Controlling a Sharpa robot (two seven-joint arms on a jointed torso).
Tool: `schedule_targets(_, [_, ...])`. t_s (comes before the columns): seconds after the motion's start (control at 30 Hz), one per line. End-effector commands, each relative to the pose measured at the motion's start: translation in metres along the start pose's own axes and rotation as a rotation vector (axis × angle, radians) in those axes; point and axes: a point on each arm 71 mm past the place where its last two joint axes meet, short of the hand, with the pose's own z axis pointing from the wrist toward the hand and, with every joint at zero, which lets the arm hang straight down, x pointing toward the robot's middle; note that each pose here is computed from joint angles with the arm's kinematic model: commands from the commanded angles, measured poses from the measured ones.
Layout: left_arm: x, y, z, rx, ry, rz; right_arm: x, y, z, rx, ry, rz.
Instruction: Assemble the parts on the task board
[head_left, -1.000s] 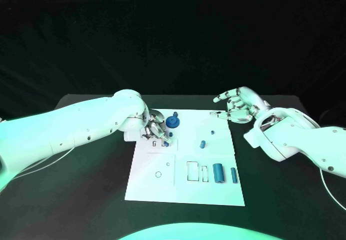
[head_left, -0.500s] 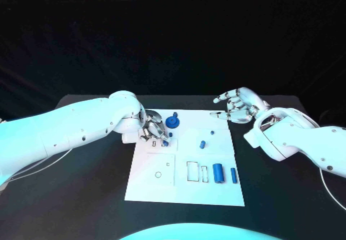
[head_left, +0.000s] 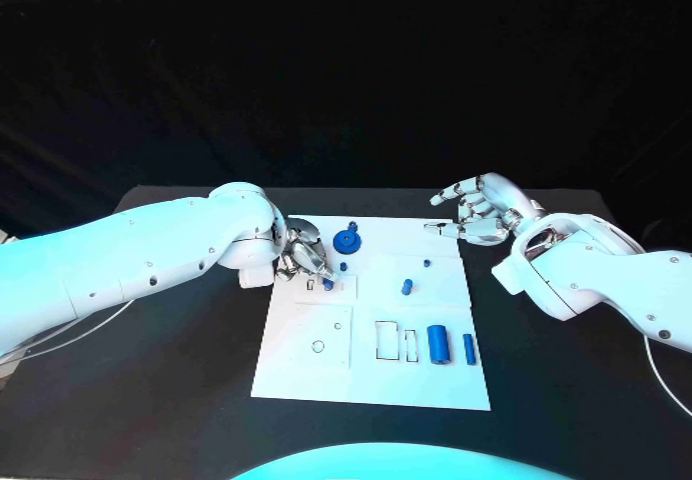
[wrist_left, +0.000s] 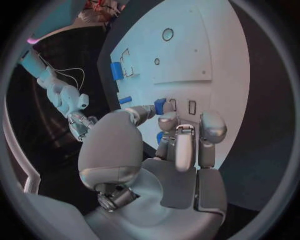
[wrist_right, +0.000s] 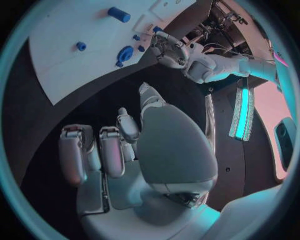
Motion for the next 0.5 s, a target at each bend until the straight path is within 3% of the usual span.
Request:
schedule_targets(0.03, [-0.0028, -0.0002, -0.0010, -0.007, -0.113, 0.063, 0.001, 0.001, 0.000, -0.007, 0.015, -0.004])
schedule_targets(0.27, [0.0053, -0.0002, 0.0002, 0.002, -0.194, 0.098, 0.001, 0.001, 0.000, -0.008, 0.014, -0.004])
schedule_targets(0.5, [0.0136, 0.0000, 0.0034, 0.008, -0.208, 0.101, 0.001, 0.001, 0.000, -0.008, 0.014, -0.004])
